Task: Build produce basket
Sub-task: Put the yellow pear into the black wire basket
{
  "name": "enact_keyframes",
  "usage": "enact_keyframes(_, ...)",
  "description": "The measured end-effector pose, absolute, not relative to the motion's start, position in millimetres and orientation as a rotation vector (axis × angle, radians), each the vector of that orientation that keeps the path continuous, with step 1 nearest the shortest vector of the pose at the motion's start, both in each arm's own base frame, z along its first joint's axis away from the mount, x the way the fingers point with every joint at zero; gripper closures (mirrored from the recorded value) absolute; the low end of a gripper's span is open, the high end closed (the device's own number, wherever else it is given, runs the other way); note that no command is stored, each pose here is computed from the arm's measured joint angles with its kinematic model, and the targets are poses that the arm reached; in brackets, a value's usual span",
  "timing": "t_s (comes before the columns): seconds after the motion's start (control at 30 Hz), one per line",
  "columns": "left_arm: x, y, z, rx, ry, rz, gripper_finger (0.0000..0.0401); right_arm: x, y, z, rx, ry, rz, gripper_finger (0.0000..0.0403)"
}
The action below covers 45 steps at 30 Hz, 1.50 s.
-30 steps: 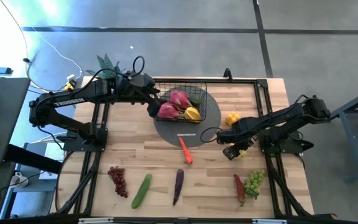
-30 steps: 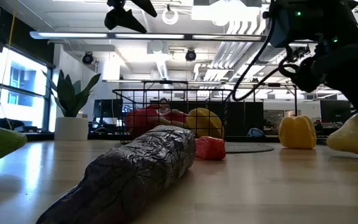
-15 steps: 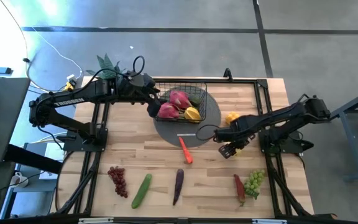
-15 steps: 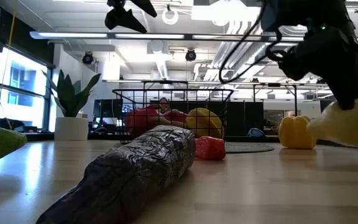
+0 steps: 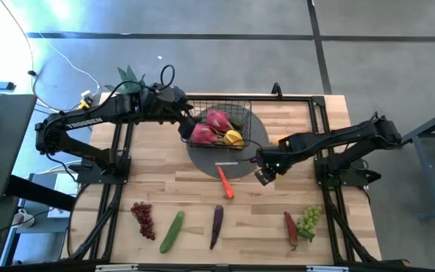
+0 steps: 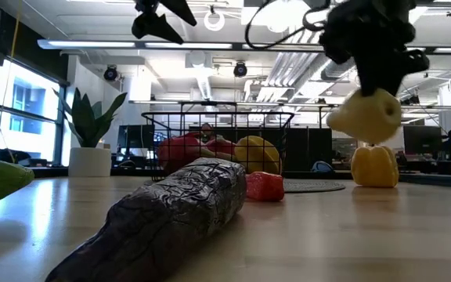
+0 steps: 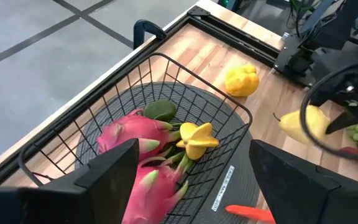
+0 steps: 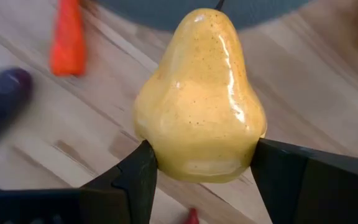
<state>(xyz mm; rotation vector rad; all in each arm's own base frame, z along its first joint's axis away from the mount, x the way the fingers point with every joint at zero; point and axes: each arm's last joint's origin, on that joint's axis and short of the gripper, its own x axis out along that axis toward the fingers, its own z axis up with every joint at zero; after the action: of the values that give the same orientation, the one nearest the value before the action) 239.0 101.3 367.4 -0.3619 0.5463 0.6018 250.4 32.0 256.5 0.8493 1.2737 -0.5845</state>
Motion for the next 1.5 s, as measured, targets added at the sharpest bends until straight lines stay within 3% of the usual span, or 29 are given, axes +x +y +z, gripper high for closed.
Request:
enact_keyframes(0.43,237.4,104.8,367.4,-0.342,0.552,0.608,0.0107,267.5,11.2,311.4,0.784,1.038,-0.561,0.0209)
enact_keyframes(0.97,237.1,105.5,367.5,-0.334,0.549,0.635,0.0107,283.9,-76.0,343.0,0.493,0.702,-0.512,0.0209)
enact_keyframes(1.2,237.1,105.5,367.5,-0.341,0.547,0.637,0.0107,286.6,-107.6,334.3,0.396,0.721,-0.54,0.0205)
enact_keyframes(1.5,237.0,105.6,367.5,-0.344,0.545,0.642,0.0107,315.9,-130.0,287.2,0.345,0.875,-0.469,0.0206)
